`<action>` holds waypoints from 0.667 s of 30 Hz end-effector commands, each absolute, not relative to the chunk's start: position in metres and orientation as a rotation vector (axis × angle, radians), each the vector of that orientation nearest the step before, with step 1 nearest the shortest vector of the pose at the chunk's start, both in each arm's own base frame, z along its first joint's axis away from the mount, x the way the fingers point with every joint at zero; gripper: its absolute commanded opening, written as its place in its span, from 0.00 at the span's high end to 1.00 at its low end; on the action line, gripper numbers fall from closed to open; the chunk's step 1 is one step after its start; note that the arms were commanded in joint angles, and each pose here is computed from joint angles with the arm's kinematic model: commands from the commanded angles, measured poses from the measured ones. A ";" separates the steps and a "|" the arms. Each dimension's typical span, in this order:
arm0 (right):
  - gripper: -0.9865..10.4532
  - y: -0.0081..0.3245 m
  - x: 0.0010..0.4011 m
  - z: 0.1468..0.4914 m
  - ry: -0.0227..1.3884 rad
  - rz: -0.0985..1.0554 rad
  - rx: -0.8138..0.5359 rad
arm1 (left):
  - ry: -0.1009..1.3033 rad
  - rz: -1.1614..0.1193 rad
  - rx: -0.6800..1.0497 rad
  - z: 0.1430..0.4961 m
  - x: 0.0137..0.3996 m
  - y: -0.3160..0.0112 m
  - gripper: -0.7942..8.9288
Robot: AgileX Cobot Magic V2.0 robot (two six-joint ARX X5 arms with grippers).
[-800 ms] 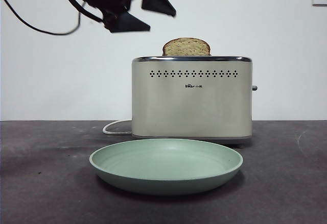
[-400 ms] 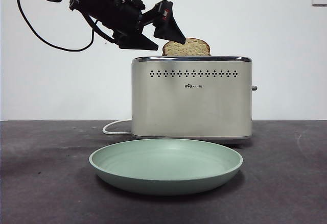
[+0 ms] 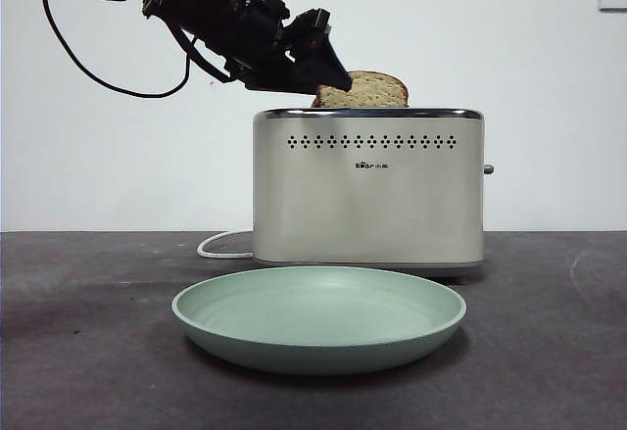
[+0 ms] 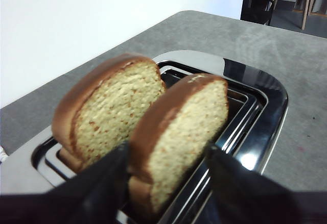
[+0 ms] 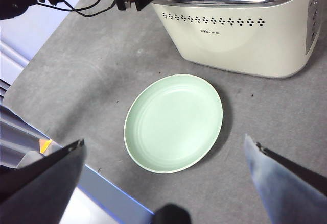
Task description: Take the bread from the toaster,put the bread on the plate,put the plate on the table
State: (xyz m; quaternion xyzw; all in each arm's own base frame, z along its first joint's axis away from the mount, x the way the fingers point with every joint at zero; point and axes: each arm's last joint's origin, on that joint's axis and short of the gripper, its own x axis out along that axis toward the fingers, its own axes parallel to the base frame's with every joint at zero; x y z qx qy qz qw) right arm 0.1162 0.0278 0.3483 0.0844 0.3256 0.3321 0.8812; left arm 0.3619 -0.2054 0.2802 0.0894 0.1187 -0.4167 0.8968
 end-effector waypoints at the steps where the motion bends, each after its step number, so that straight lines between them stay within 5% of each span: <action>1: 0.44 0.028 0.115 0.348 0.692 0.689 0.183 | 0.273 -0.886 0.196 0.272 0.361 -0.211 0.79; 5: 0.44 0.028 0.114 0.347 0.701 0.688 0.186 | 0.280 -0.885 0.189 0.272 0.361 -0.211 0.92; 20: 0.45 0.028 0.114 0.347 0.701 0.688 0.186 | 0.203 -0.857 0.168 0.282 0.363 -0.210 0.93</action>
